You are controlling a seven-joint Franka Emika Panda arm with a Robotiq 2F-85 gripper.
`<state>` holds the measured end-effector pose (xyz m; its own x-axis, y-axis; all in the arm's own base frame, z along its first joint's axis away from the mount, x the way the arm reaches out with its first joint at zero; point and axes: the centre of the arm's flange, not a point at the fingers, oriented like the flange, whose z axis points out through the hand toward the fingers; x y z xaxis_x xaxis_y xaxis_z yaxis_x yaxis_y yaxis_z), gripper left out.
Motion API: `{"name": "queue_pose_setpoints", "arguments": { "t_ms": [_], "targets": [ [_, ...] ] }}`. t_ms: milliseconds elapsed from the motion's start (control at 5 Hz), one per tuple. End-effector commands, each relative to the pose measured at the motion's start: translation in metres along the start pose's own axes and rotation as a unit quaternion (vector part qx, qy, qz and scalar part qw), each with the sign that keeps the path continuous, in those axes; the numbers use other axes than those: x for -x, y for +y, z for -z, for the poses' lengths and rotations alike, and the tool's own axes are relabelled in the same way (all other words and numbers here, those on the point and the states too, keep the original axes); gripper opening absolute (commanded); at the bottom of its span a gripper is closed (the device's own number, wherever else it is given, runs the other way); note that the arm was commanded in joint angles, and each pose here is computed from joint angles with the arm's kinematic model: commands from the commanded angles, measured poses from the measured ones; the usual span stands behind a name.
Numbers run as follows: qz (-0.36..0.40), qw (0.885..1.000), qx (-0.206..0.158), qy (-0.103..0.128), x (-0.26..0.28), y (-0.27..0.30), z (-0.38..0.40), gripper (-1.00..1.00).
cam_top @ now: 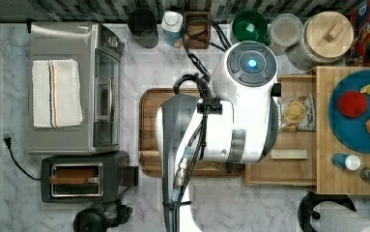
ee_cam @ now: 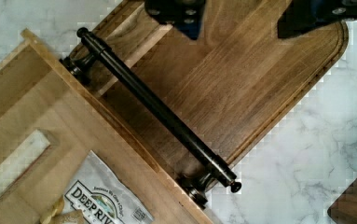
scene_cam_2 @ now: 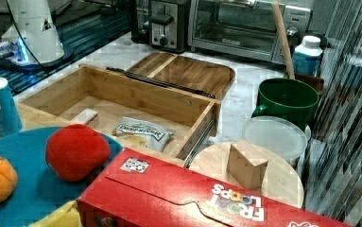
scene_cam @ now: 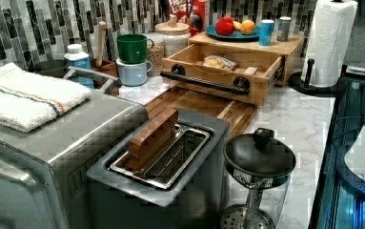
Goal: Close the drawer.
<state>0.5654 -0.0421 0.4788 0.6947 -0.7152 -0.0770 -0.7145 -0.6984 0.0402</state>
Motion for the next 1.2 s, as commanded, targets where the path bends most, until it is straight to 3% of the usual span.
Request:
{"name": "queue_pose_setpoints", "arguments": {
  "t_ms": [200,400,600,1000,1200],
  "targets": [
    [0.003,1.000,0.000,-0.001,-0.003,0.003,-0.001,-1.00],
    [0.003,1.000,0.000,-0.001,-0.003,0.003,-0.001,-1.00],
    [0.104,0.994,0.008,-0.015,0.002,-0.004,-0.007,1.00],
    [0.268,0.963,0.002,-0.002,0.027,-0.021,-0.027,1.00],
    [0.331,0.943,0.024,0.027,0.047,-0.031,-0.040,1.00]
  ]
}}
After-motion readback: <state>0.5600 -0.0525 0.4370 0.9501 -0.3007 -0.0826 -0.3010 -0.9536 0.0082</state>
